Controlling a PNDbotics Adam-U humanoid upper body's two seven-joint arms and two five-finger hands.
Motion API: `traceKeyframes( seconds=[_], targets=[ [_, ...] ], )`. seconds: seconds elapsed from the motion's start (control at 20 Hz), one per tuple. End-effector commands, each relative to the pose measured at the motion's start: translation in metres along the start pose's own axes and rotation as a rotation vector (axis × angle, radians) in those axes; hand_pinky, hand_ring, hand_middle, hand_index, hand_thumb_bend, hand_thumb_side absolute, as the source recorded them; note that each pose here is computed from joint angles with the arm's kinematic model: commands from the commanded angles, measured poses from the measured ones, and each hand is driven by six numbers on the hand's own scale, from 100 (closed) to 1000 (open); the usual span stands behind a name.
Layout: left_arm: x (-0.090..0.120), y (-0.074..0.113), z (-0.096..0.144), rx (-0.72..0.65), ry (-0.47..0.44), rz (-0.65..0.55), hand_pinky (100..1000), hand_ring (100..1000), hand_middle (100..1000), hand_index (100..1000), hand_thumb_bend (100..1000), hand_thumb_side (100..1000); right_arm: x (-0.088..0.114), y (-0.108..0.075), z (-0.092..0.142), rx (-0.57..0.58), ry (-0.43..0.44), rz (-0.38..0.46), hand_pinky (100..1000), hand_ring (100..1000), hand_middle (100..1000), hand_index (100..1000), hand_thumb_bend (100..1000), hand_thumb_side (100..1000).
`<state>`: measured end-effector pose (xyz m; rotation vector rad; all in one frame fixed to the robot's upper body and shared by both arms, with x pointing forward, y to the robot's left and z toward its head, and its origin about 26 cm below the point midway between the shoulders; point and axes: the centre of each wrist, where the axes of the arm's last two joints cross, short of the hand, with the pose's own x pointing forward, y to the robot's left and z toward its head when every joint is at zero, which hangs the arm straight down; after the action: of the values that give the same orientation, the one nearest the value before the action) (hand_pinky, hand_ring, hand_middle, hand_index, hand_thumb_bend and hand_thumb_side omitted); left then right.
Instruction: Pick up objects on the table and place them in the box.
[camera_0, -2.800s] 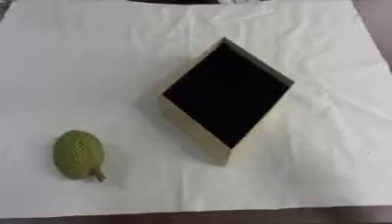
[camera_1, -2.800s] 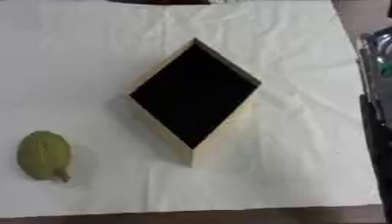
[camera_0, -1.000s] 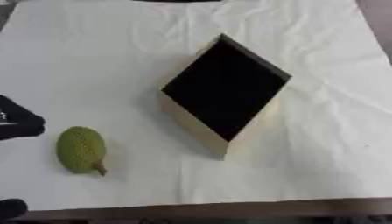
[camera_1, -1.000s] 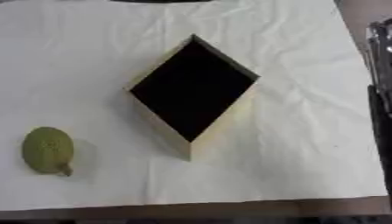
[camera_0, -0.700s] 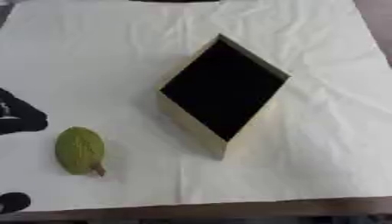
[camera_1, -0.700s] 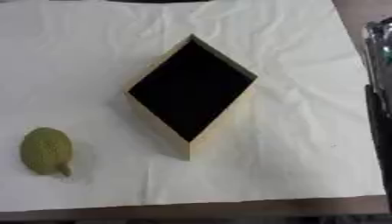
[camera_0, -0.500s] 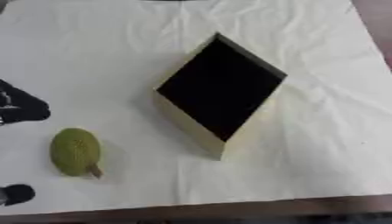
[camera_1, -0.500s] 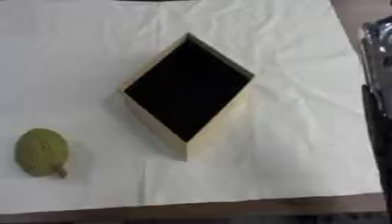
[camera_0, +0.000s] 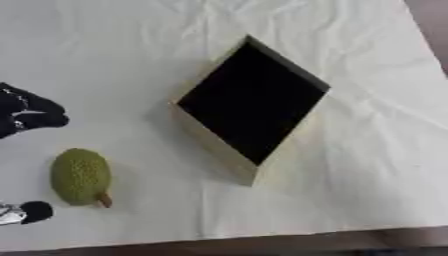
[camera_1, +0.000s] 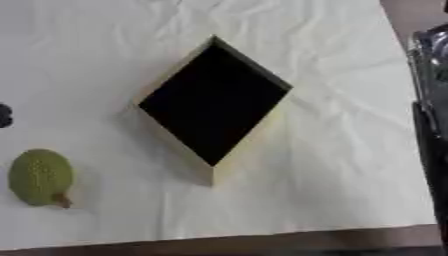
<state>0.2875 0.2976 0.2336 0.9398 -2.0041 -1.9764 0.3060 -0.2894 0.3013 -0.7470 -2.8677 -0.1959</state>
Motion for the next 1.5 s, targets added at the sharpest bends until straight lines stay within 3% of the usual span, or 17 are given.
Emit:
traceKeyframes(
  seconds=[0.05, 0.65, 1.0, 1.5],
  targets=[
    [0.000, 0.006, -0.001, -0.044, 0.027, 0.000, 679, 751, 761, 888, 678, 500, 0.006, -0.002, -0.009, 0.000, -0.037, -0.005, 818, 661, 630, 808, 334, 568],
    [-0.004, -0.002, -0.004, -0.195, 0.090, 0.067, 701, 774, 782, 909, 707, 452, 0.006, -0.001, -0.008, -0.002, -0.032, -0.010, 819, 661, 629, 808, 333, 568],
    [-0.009, -0.008, -0.006, -0.282, 0.129, 0.094, 688, 770, 766, 914, 673, 274, 0.006, 0.000, -0.007, -0.003, -0.026, -0.013, 820, 658, 625, 802, 333, 567],
    [-0.016, -0.015, -0.014, -0.304, 0.156, 0.131, 656, 755, 748, 896, 624, 233, 0.006, 0.001, -0.006, -0.007, -0.016, -0.019, 822, 656, 622, 801, 332, 567]
  ],
)
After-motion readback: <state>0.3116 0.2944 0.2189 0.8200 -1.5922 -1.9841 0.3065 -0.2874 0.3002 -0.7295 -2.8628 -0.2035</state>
